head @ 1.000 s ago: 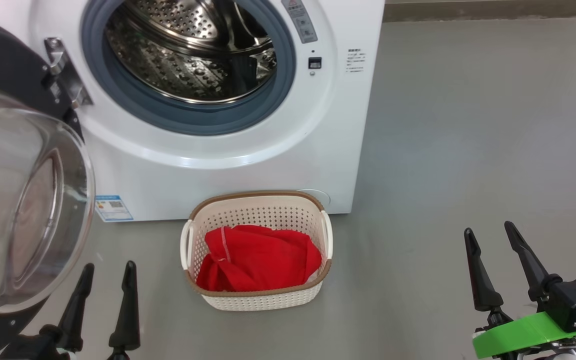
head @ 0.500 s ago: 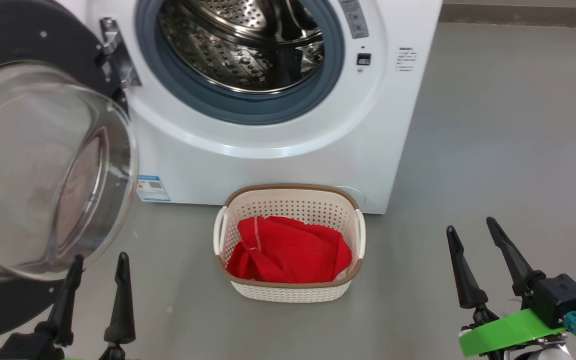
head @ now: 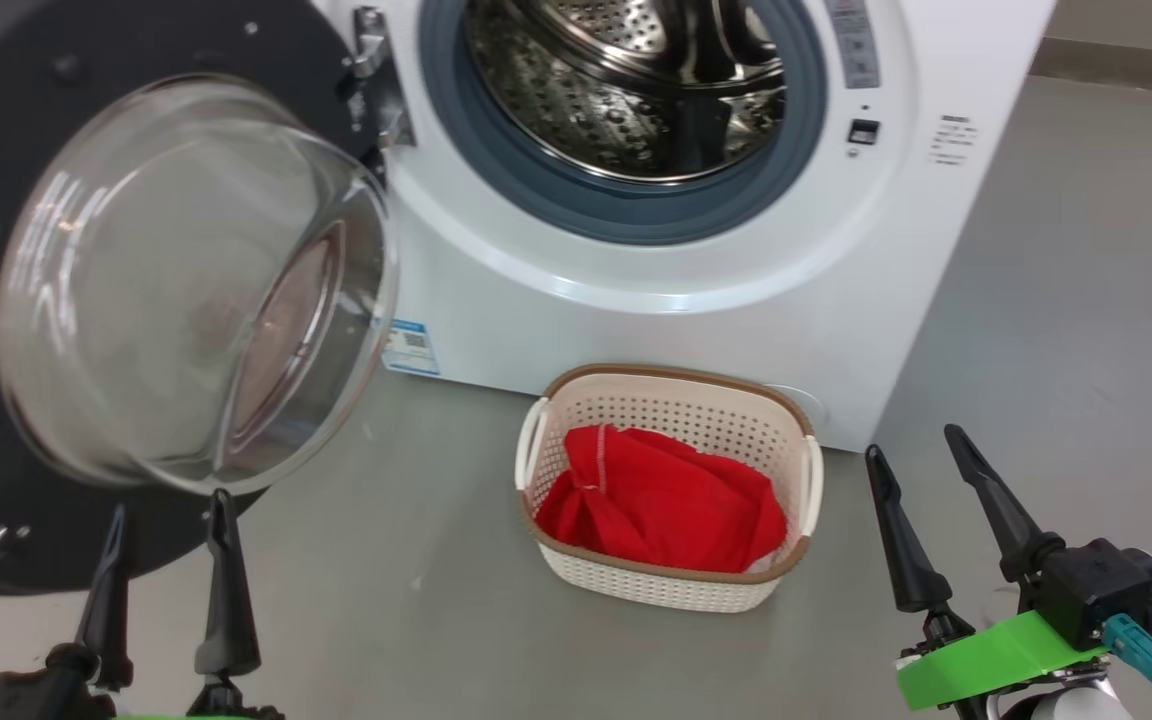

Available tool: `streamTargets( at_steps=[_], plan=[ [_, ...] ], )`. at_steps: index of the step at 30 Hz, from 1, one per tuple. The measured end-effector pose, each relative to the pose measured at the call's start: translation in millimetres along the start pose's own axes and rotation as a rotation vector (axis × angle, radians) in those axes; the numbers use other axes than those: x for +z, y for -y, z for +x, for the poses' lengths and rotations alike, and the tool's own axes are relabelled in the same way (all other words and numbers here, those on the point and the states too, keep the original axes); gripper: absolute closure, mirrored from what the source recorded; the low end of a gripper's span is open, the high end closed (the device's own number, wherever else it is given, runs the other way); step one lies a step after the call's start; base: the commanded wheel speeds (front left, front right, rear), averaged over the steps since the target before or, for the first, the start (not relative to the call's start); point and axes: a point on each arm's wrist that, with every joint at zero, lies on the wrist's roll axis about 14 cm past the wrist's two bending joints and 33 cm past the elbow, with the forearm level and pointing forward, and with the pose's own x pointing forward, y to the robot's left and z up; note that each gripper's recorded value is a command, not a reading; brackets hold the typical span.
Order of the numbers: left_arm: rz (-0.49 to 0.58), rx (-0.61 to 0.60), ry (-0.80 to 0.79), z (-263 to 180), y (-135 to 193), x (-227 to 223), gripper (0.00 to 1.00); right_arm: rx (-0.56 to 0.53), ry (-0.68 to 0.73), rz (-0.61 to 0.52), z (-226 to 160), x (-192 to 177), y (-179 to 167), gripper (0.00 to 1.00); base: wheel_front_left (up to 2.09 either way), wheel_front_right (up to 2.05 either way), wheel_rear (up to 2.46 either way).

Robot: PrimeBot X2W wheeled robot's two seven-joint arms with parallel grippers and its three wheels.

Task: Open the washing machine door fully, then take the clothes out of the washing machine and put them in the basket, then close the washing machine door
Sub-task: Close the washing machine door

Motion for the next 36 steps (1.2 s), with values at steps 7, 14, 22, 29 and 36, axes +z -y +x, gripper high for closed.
streamTargets(
  at_steps=[7, 14, 22, 29, 36],
  plan=[
    [0.017, 0.082, 0.007, -16, -24, 8, 0.0, 0.099, -0.018, 0.013, 13, -9, -32, 0.0, 0.0, 0.0, 0.0],
    [0.037, 0.15, 0.014, -28, -45, 15, 0.0, 0.184, -0.035, 0.03, 21, -16, -60, 0.0, 0.0, 0.0, 0.0],
    [0.055, 0.226, 0.043, -38, -64, 26, 0.0, 0.218, -0.043, 0.037, 24, -19, -73, 0.0, 0.0, 0.0, 0.0],
    [0.044, 0.227, 0.034, -38, -64, 24, 0.0, 0.213, -0.039, 0.034, 23, -17, -71, 0.0, 0.0, 0.0, 0.0],
    [0.047, 0.223, 0.053, -36, -63, 29, 1.0, 0.201, -0.038, 0.031, 21, -16, -67, 0.0, 0.0, 0.0, 0.0]
  ],
)
